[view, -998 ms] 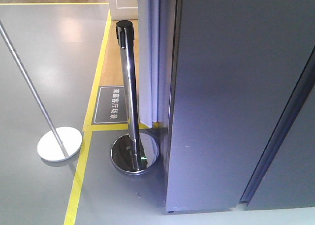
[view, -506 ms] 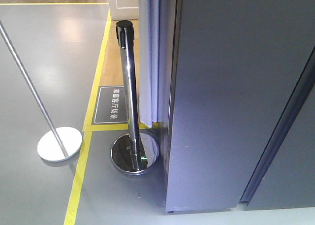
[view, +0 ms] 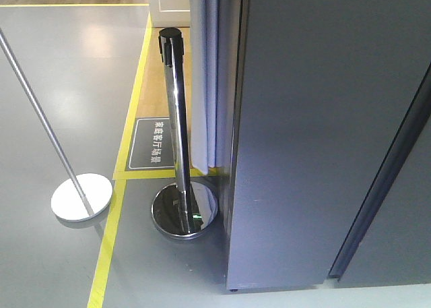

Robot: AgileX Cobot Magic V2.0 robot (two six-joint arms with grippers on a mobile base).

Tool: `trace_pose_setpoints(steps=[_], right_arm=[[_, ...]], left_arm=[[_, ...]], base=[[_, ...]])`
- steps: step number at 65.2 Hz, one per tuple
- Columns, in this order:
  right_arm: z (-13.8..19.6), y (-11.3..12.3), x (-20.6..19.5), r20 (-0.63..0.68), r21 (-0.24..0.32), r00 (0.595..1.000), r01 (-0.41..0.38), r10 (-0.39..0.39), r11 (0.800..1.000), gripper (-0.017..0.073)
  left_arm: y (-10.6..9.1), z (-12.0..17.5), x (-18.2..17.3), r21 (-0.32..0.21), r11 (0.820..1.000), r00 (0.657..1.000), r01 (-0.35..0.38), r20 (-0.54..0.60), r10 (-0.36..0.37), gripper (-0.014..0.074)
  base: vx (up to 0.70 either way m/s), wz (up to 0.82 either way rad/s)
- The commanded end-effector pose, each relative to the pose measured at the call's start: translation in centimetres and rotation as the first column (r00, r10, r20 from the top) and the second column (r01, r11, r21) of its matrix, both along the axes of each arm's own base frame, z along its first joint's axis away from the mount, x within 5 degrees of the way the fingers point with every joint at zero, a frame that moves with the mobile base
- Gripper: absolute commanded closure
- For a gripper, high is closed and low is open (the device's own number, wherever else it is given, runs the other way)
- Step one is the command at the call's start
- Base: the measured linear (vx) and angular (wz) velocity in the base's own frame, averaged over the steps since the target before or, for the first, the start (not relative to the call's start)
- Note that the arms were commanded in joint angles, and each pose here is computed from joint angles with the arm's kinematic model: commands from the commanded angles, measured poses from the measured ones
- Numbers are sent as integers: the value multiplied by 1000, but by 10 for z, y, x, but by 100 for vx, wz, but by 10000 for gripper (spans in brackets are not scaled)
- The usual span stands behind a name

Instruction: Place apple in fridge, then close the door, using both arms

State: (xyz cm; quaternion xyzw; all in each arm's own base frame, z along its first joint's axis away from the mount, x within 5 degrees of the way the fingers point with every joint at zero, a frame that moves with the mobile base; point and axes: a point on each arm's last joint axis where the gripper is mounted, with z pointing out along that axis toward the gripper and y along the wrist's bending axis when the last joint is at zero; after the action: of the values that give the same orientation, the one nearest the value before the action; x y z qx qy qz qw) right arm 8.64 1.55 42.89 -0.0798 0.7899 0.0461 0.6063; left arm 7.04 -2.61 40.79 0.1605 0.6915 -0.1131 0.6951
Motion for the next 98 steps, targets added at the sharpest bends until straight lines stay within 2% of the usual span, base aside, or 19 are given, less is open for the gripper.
trace_pose_setpoints(steps=[1, 6, 11, 14, 21, 29, 39, 52, 55, 65, 78, 98], right_arm=[[12, -1, 1, 80, 18, 997, 14, -15, 1000, 568], [12, -1, 1, 80, 18, 997, 14, -15, 1000, 568], [12, -1, 1, 77, 18, 997, 13, -14, 1000, 568], [12, -1, 1, 76, 18, 997, 13, -14, 1000, 568], [12, -1, 1, 76, 15, 997, 14, -15, 1000, 568], [11, -1, 1, 73, 15, 997, 13, -15, 1000, 568], [11, -1, 1, 73, 15, 997, 13, -15, 1000, 568], [11, -1, 1, 73, 15, 997, 13, -15, 1000, 568], [11, -1, 1, 73, 15, 997, 13, -15, 1000, 568], [11, -1, 0, 70, 15, 997, 12, -13, 1000, 568], [11, -1, 0, 71, 15, 997, 13, -14, 1000, 568], [11, -1, 0, 66, 14, 998, 11, -12, 1000, 568]], left_arm=[[-1, 12, -2, -33, 999, 997, 19, 70, -17, 599], [-3, 7, 1, -23, 999, 997, 28, 72, -26, 599], [0, -8, 0, 74, 997, 996, -6, 90, -1, 599], [2, -23, -2, 85, 996, 996, -19, 83, 12, 599], [8, -63, -7, 64, 995, 997, -71, 34, 69, 599], [14, -116, -9, 13, 988, 987, -151, -55, 152, 599], [18, -168, -8, -87, 963, 964, -255, -98, 247, 599], [23, -217, -8, -137, 929, 933, -345, -155, 324, 599], [24, -222, -8, -149, 921, 928, -360, -156, 338, 599], [27, -223, -9, -114, 909, 910, -400, -162, 381, 599], [29, -224, -13, -117, 897, 900, -426, -154, 408, 599], [28, -229, -15, -98, 901, 895, -423, -196, 400, 599]], base=[[0, 0], [0, 0], [0, 0], [0, 0], [0, 0], [0, 0], [0, 0], [0, 0], [0, 0], [0, 0], [0, 0], [0, 0]])
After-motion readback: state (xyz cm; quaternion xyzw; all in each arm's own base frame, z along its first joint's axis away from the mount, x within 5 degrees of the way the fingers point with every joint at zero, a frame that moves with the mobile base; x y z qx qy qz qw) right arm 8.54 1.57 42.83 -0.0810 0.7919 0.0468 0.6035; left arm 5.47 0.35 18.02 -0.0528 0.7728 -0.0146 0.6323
